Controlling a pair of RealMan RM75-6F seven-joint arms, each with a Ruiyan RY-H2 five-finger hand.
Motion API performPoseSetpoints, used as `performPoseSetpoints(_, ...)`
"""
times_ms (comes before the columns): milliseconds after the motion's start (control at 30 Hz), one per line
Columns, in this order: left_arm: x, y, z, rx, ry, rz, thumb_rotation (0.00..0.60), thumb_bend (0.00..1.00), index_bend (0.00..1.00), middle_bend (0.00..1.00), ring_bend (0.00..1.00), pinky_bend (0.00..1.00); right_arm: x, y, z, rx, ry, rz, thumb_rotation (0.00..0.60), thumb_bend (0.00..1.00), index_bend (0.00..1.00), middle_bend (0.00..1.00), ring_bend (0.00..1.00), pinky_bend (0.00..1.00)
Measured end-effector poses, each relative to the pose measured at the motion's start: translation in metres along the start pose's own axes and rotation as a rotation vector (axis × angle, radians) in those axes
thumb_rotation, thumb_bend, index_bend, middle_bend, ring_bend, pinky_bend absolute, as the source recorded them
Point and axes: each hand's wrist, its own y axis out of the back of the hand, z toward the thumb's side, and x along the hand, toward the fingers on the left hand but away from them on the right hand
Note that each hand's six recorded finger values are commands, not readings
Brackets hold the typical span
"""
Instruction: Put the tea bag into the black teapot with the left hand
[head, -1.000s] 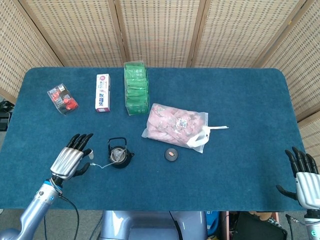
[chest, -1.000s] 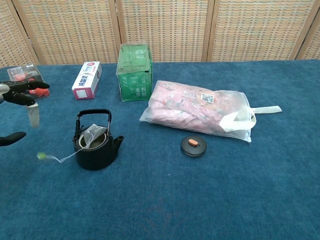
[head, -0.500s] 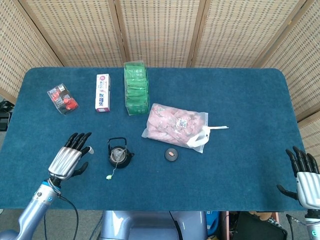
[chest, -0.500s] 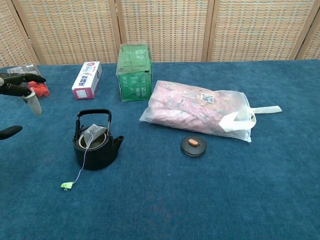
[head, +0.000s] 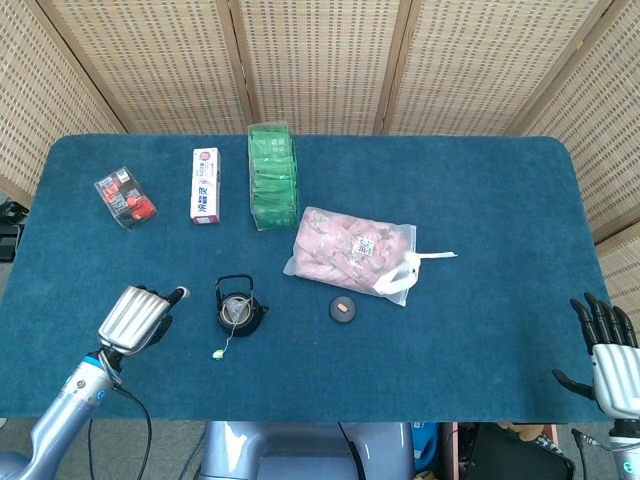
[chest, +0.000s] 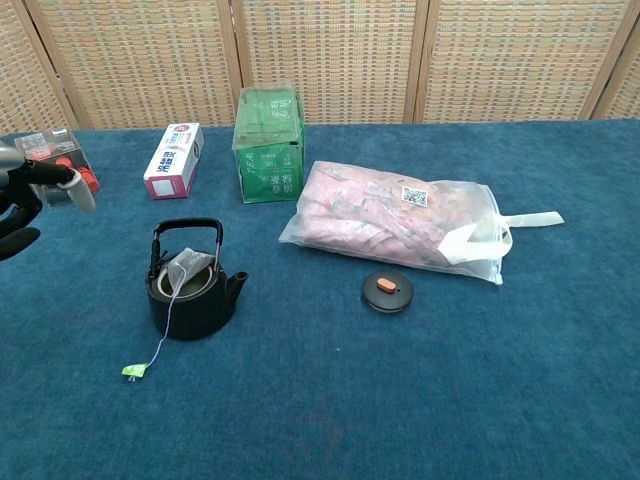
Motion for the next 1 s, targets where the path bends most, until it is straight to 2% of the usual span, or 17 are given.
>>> performPoseSetpoints(133,0.002,-0.001,0.006,0.020,-0.021,-0.055,0.600,0.84,0.22,0.88,0.79,0.71,0.000,0.000,0.000,-0.001,-0.001,0.002,0.600,0.06,0.00,0.03,0.00,0.00)
performPoseSetpoints(367,0.013,-0.007,0.022,0.015,-0.074,-0.144,0.600,0.85,0.21,0.88,0.79,0.71,0.000,-0.002,-0.001,-0.003,-0.004,0.006,0.600,0.06,0.00,0.03,0.00,0.00)
performPoseSetpoints(1000,0.036,-0.019,0.050,-0.014,-0.126,-0.172,0.600,0.85,0.20,0.88,0.79,0.71,0.002,-0.002,-0.007,-0.006,-0.018,0.010,0.600,0.06,0.00,0.03,0.00,0.00)
